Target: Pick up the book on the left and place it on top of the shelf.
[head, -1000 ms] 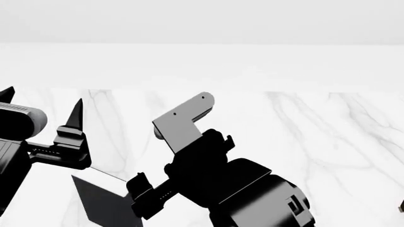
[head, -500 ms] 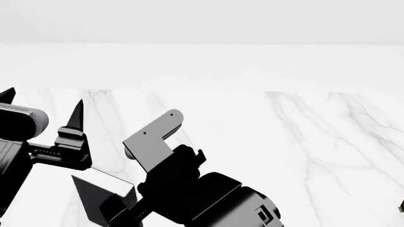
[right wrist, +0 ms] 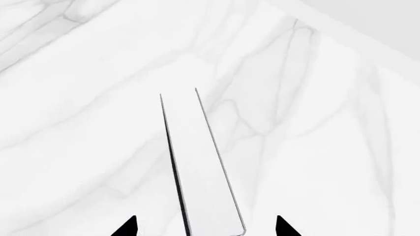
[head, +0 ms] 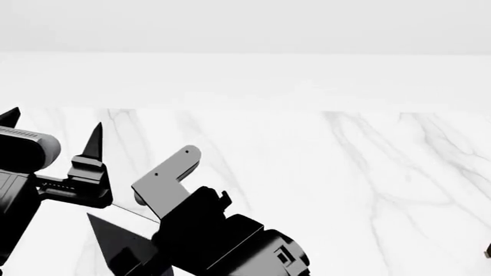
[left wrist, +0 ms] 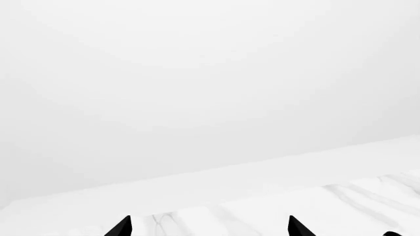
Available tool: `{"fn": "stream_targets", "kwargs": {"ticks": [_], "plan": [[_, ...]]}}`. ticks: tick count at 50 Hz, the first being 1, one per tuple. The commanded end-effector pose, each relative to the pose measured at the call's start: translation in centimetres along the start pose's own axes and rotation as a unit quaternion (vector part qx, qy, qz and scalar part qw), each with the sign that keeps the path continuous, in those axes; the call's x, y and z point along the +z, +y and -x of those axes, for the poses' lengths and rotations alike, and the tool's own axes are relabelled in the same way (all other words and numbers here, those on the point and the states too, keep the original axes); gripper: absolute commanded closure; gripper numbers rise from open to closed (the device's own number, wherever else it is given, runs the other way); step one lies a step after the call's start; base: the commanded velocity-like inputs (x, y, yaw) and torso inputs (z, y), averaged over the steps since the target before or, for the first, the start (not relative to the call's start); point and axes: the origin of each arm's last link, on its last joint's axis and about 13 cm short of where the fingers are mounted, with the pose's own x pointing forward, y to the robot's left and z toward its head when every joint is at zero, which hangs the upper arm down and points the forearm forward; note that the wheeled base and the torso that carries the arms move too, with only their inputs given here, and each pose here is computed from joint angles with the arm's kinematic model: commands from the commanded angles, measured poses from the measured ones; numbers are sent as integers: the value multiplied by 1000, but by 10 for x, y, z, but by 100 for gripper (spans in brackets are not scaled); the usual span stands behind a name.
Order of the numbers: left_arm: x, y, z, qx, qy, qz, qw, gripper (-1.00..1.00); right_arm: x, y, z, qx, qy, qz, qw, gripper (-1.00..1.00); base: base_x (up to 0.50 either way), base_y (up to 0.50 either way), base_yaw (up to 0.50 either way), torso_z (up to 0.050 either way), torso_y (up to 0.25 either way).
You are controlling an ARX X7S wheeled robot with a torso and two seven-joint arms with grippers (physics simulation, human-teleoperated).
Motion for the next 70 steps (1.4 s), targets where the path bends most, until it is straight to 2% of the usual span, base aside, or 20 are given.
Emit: {"fn": "stream_targets", "kwargs": {"ticks": [1, 19, 20, 42, 56, 60, 65, 67, 68, 70], "plan": [[0, 2, -2, 11, -6, 7, 1000, -100, -3, 1, -14, 10, 16, 7, 1000, -100, 0, 0, 0, 0, 0], [-1, 3, -2, 14, -4, 5, 1000, -100, -6, -6, -19, 9, 36, 21, 999, -100, 0, 0, 0, 0, 0], [-2, 3, -2, 14, -3, 5, 1000, -100, -6, -6, -19, 7, 32, 19, 999, 100, 0, 0, 0, 0, 0], [-4, 3, -1, 15, -1, 5, 1000, -100, -5, -4, -17, 5, 11, 26, 1000, 100, 0, 0, 1, 0, 0], [-3, 2, -1, 15, -5, 7, 1000, -100, 24, -11, 21, -12, -43, 32, 998, 100, 0, 0, 0, 0, 0], [-2, 3, -1, 15, -5, 6, 1000, -100, 31, -14, 28, -27, -55, 38, 997, 100, 0, 0, 0, 0, 2], [-2, 3, 0, 15, -6, 7, 1000, -100, 37, -19, 37, -88, -66, 80, 991, 100, 0, 0, 1, 0, 0], [-2, 3, 0, 15, -6, 7, 1000, -100, 37, -19, 37, -88, -66, 80, 991, 100, 0, 0, 0, 0, 5], [-2, 3, 0, 15, -6, 8, 1000, -100, 41, -26, 40, -192, -84, 159, 965, 100, 0, 0, 0, 0, 0], [-2, 3, 0, 15, -6, 8, 1000, -100, 43, -30, 42, -259, -103, 220, 935, 100, 0, 0, 0, 0, 0]]}}
